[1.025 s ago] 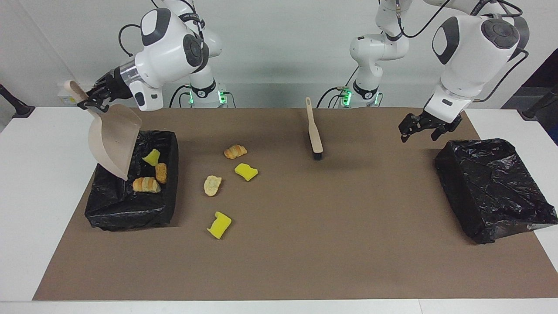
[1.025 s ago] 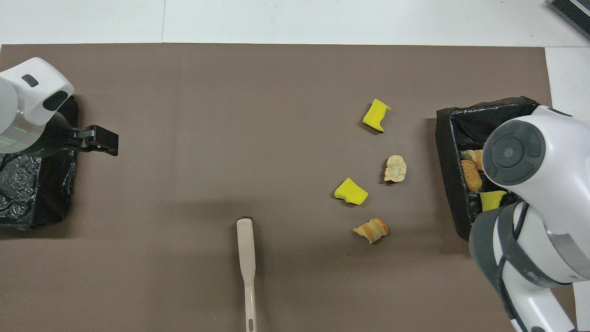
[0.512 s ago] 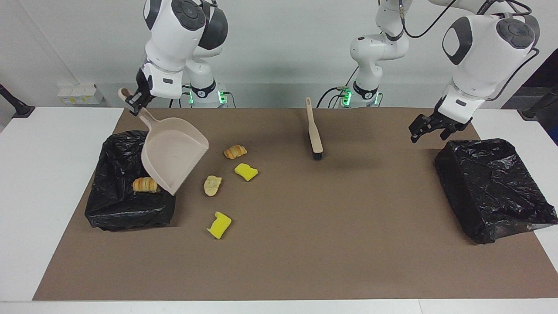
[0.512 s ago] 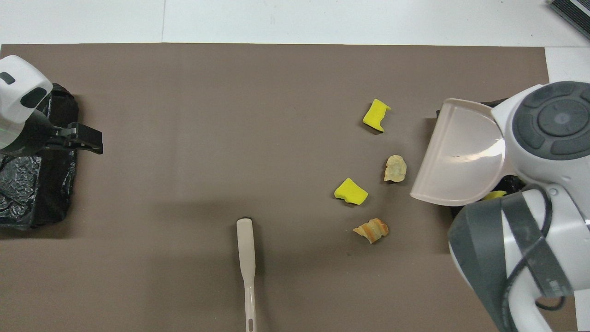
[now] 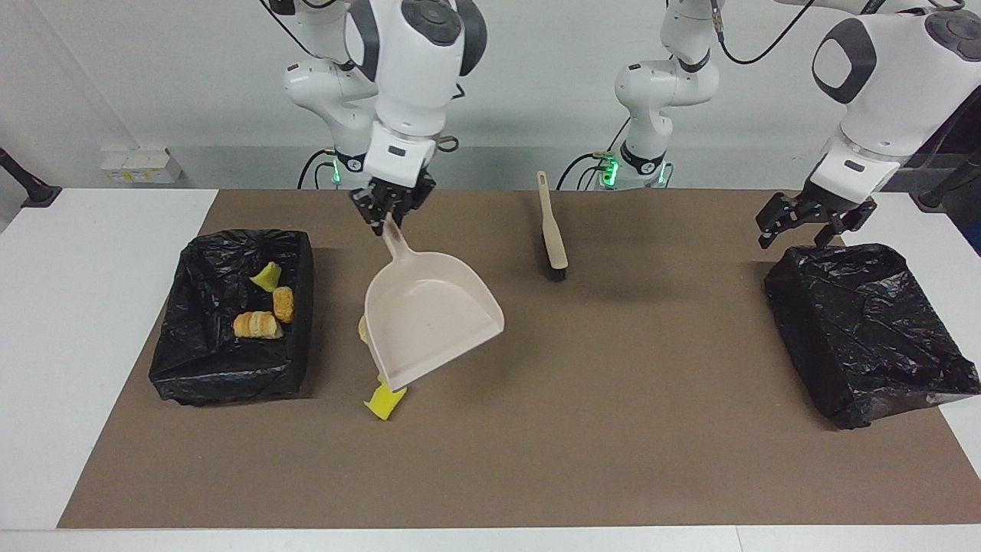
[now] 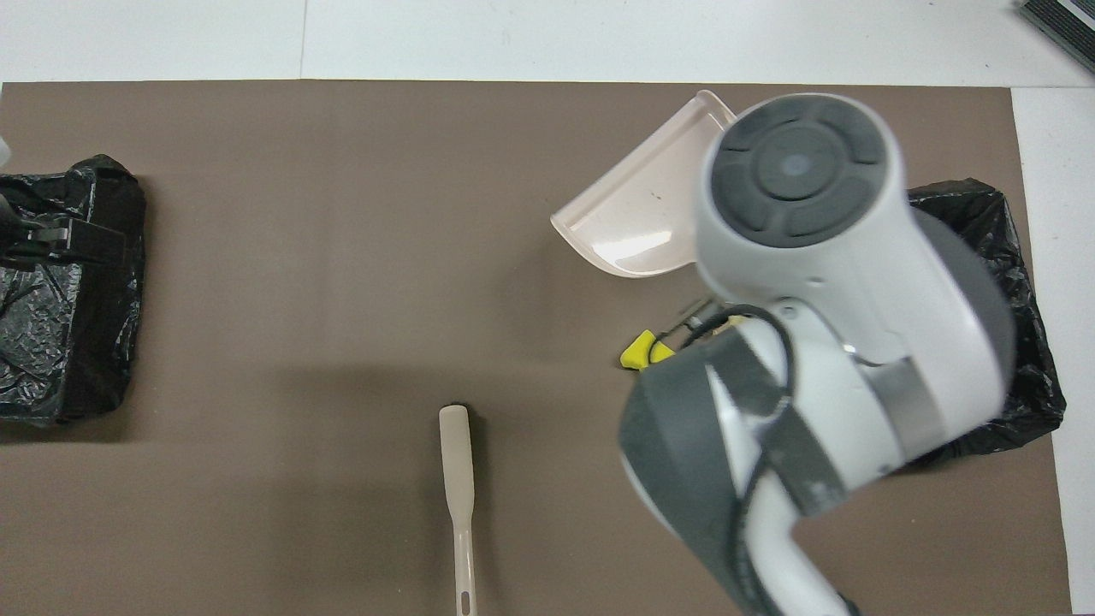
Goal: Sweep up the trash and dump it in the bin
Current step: 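Set the empty dustpan back on the table with the right gripper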
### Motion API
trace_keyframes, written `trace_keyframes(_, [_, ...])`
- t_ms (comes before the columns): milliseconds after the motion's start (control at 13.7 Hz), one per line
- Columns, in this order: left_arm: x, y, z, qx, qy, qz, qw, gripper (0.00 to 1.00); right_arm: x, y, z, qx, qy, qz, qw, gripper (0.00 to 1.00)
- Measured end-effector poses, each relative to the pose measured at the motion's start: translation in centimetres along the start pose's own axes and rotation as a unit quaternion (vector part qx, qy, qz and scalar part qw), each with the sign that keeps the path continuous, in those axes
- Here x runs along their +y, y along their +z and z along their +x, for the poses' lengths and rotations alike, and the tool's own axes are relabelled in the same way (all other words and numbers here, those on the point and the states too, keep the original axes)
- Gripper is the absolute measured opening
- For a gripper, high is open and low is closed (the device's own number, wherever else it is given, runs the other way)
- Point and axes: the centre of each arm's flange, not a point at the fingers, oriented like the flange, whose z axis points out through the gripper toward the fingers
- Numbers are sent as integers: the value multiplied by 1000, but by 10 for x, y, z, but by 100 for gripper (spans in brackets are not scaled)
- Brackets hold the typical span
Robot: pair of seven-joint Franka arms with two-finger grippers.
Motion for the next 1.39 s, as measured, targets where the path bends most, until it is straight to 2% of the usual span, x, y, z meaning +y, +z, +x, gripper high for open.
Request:
trace_keyframes(146, [-1, -1, 0, 0, -1, 0, 1000, 100, -47, 12, 40, 35, 85, 54, 994, 32])
trace_keyframes(220, [-6, -1, -1, 0, -5, 0, 1000, 100, -60, 22, 55, 41, 132, 84, 987, 32])
trace_keyframes(439, [-13, -1, -1, 0, -11, 1, 1000, 100, -121, 45, 85, 42, 224, 114, 967, 32])
trace_keyframes(732, [-12, -1, -1, 0, -10, 1, 1000, 100, -215, 87, 103, 35, 254, 128, 958, 32])
trace_keyframes(952, [-12, -1, -1, 0, -10, 1, 1000, 100, -231, 122, 114, 19, 257, 140, 956, 32])
trace_keyframes(1245, [-12, -1, -1, 0, -10, 1, 1000, 100, -228, 134, 118, 7, 261, 152, 953, 32])
trace_keyframes(1318, [-12, -1, -1, 0, -10, 1, 1000, 100, -225, 135, 119, 8, 256, 152, 955, 38])
trace_keyframes(1391, [-12, -1, -1, 0, -10, 1, 1000, 100, -222, 135, 119, 9, 251, 152, 956, 50])
